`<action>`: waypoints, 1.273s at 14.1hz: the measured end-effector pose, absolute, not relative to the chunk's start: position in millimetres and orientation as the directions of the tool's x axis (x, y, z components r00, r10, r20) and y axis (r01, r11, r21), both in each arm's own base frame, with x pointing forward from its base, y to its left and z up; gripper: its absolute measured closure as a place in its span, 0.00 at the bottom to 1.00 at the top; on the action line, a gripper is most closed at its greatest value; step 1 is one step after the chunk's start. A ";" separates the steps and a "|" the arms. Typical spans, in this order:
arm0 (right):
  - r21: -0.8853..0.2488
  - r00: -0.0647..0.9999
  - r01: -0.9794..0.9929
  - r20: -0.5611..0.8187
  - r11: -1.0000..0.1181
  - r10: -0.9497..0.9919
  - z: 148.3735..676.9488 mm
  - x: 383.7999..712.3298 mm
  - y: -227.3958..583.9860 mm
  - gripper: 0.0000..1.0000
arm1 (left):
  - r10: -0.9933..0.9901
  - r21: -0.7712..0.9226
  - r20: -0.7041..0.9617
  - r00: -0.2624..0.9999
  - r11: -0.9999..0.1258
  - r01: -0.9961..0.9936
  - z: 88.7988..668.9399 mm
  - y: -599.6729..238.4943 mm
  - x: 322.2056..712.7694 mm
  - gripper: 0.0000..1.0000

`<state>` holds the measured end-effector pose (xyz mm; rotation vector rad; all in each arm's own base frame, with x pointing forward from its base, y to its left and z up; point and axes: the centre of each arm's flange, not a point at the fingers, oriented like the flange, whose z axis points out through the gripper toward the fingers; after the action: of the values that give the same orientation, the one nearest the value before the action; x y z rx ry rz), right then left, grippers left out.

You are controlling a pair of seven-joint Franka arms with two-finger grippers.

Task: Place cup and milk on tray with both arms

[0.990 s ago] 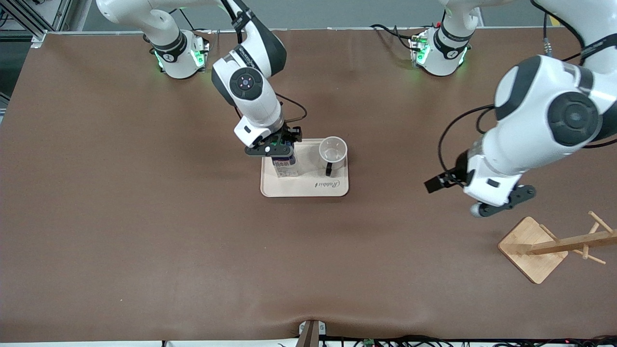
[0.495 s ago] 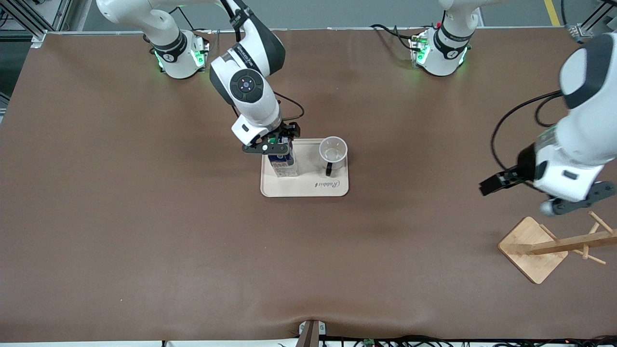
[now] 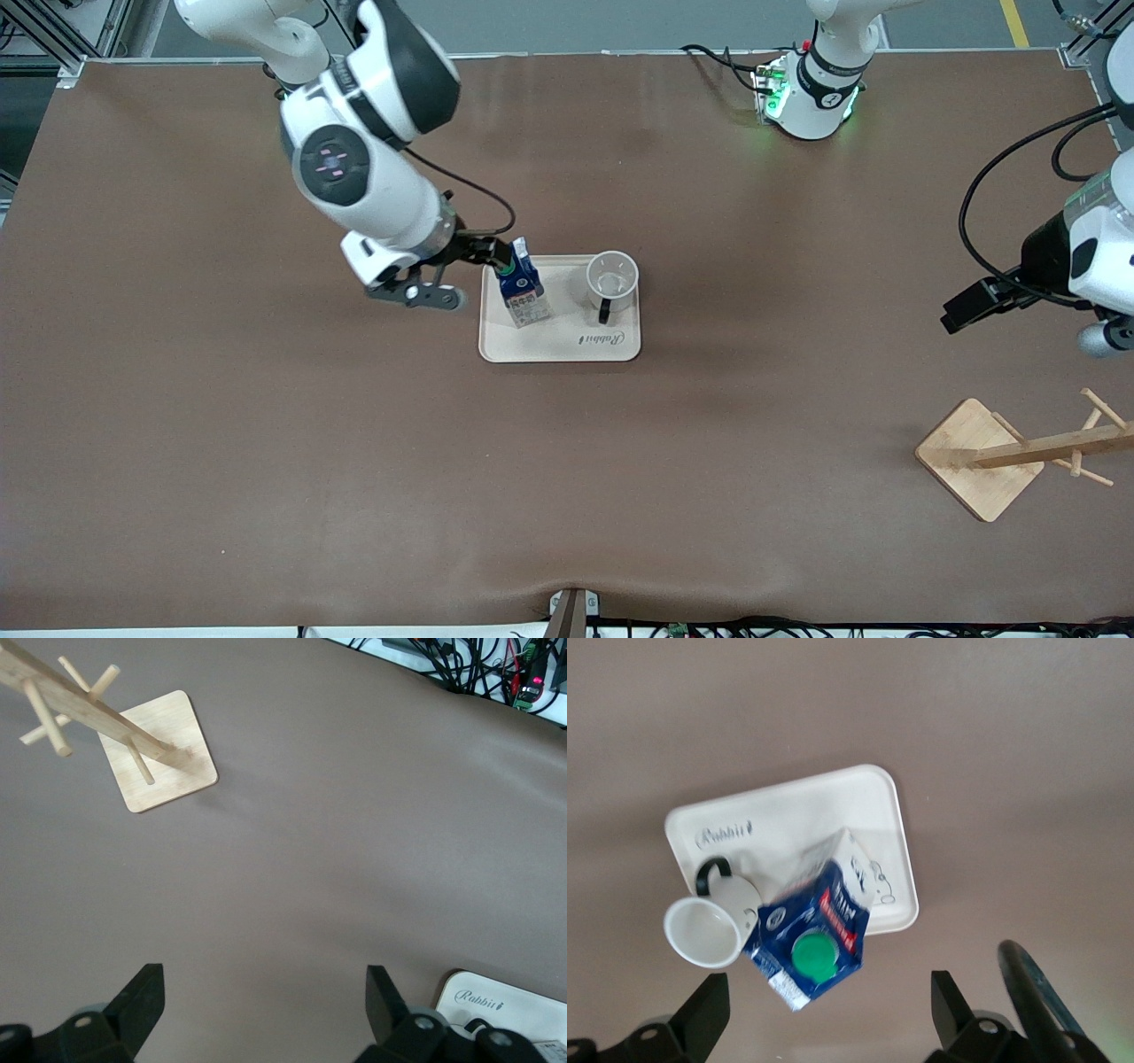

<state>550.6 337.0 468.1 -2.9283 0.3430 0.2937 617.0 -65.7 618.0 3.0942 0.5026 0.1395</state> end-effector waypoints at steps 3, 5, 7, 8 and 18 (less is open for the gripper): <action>-0.137 0.953 -0.270 -0.177 -0.953 -0.245 510.1 576.7 294.7 0.00 | 0.293 0.011 0.113 0.949 -0.956 0.293 636.4 -70.6 605.4 0.00; -0.062 0.959 -0.269 -0.104 -0.961 -0.262 529.1 588.4 268.5 0.00 | 0.225 -0.010 0.116 0.968 -0.974 0.228 641.4 -71.7 596.3 0.00; 0.018 0.956 -0.278 -0.094 -0.960 -0.278 529.5 591.9 246.3 0.00 | 0.190 -0.046 0.105 0.976 -0.980 0.196 641.2 -65.7 583.8 0.00; 0.043 0.957 -0.265 -0.113 -0.963 -0.268 527.1 593.4 232.6 0.00 | 0.180 -0.064 0.095 0.979 -0.980 0.187 643.1 -62.9 575.7 0.00; -0.027 0.968 -0.040 -0.249 -0.999 -0.032 556.5 590.1 13.7 0.00 | 0.170 -0.056 0.060 0.984 -0.983 0.174 663.8 -70.9 522.2 0.00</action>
<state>590.1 13.7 556.5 -3.0847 0.0565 0.3897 522.2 -70.9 663.8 3.1891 0.2770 0.0882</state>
